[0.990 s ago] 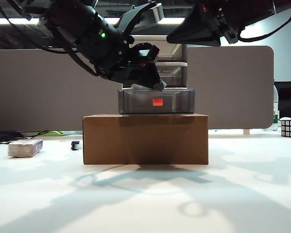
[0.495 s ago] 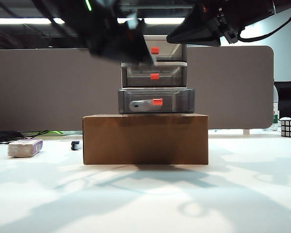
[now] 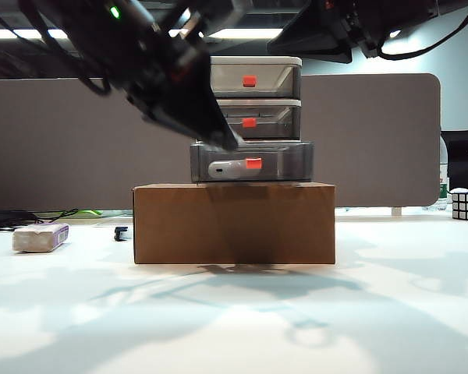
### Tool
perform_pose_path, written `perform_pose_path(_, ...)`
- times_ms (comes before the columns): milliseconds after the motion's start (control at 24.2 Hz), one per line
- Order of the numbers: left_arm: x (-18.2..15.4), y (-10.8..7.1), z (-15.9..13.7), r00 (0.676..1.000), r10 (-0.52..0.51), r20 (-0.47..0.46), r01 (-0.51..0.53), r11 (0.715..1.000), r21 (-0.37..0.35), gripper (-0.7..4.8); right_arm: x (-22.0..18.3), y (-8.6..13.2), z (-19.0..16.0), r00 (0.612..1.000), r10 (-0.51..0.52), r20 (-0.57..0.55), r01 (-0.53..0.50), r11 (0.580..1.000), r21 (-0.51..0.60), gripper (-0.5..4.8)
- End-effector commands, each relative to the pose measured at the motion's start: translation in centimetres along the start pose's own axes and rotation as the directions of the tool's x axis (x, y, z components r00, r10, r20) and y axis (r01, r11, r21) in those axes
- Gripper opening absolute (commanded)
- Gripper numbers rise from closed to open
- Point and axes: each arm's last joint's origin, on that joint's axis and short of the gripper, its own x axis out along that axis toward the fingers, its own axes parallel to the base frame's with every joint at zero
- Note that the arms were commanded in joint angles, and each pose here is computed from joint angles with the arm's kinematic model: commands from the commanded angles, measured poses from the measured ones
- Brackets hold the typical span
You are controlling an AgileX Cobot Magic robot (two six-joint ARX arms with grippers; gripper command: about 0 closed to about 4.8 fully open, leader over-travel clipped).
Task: Open the third layer of the drawer on the table, pick up the earphone case on the table and put it in, and finally close the drawer.
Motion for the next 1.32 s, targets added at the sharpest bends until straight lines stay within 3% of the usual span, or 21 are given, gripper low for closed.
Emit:
perform_pose_path(41,1.3,0.4,0.0,0.999,0.031,0.017,-0.031,0.999,0.013,-0.06,-0.1,0.1,0.4,1.0,0.002,0.014,-0.002,1.0,-0.007,-0.06)
perform_pose_path(371,2.4,1.2,0.4,0.984,0.165,0.062,-0.167,0.986,0.025,-0.06,-0.1,0.1,-0.1,1.0,0.002,-0.026,-0.001,1.0,0.016,-0.06)
perform_pose_path(536,2.5,1.7,1.0,0.958,0.263,0.115,-0.268,0.963,0.024,-0.06,-0.1,0.0,-0.2,0.999,-0.016,-0.04,0.016,1.0,-0.003,-0.06)
perform_pose_path(784,3.4,2.2,1.2,0.938,0.305,0.163,-0.315,0.948,0.037,-0.06,-0.1,0.0,-0.3,0.999,-0.017,-0.05,0.017,1.0,-0.005,-0.06)
perform_pose_path(1073,3.9,2.8,1.6,0.889,0.404,0.215,-0.419,0.908,0.026,-0.06,-0.1,0.0,-0.6,0.997,-0.017,-0.074,0.016,1.0,-0.009,-0.06)
perform_pose_path(1320,3.9,3.0,1.4,0.884,0.421,0.203,-0.434,0.901,0.02,-0.06,-0.4,0.2,-0.2,0.997,-0.024,-0.067,0.022,0.999,-0.037,-0.06)
